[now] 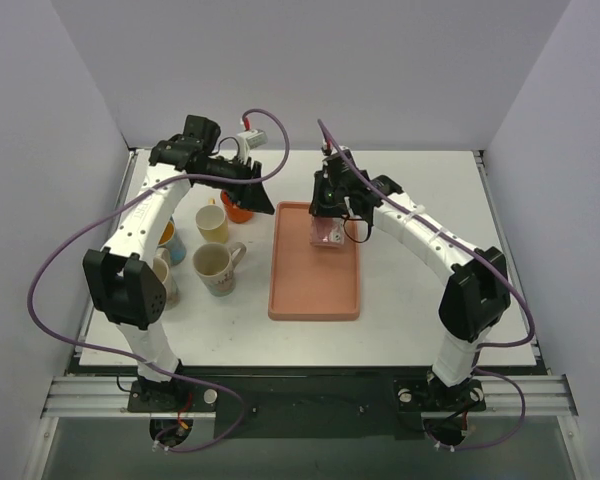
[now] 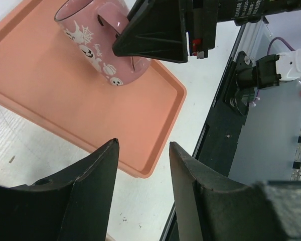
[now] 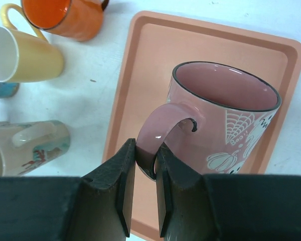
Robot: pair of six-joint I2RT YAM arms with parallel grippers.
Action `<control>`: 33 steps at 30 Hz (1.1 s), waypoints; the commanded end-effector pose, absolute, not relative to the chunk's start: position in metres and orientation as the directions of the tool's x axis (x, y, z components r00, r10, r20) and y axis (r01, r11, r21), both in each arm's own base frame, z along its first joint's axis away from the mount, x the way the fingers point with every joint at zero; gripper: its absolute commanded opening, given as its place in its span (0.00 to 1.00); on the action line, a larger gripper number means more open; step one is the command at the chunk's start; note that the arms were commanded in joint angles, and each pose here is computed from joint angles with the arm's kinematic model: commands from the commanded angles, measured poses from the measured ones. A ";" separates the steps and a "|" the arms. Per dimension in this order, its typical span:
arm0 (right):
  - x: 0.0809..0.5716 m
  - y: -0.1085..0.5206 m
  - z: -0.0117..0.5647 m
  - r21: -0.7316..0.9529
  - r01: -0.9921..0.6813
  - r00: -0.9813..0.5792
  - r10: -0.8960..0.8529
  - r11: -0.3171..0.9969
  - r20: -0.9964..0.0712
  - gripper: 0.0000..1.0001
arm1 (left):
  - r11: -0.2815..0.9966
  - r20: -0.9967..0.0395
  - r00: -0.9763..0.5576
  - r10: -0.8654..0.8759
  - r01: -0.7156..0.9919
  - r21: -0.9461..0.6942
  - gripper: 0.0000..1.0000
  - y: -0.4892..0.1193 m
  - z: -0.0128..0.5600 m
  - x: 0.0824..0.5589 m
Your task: Turn the mug right side up
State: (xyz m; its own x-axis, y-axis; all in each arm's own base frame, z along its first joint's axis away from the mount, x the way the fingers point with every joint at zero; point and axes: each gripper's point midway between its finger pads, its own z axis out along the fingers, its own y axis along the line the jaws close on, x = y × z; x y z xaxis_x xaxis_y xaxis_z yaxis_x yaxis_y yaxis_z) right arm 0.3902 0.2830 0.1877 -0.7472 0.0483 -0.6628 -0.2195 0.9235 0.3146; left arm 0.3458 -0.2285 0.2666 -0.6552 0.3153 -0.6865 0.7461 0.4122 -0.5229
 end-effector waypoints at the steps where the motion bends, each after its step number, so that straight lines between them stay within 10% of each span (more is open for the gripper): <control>1: 0.396 0.280 0.196 0.302 -0.233 -0.707 0.052 0.924 -0.705 0.00 | 0.378 -0.767 -0.582 0.272 0.797 -0.471 0.55 -0.232 0.288 0.356; 19: 0.315 0.311 0.254 0.260 -0.709 -0.511 -0.223 0.656 -0.830 0.00 | -0.220 -0.930 0.022 0.366 0.973 -0.064 0.64 -0.224 0.260 0.277; 33: 0.285 0.320 0.295 0.207 -0.773 -0.411 -0.225 0.599 -0.883 0.00 | -0.302 -0.939 -0.048 0.340 0.940 -0.158 0.66 -0.248 0.242 0.249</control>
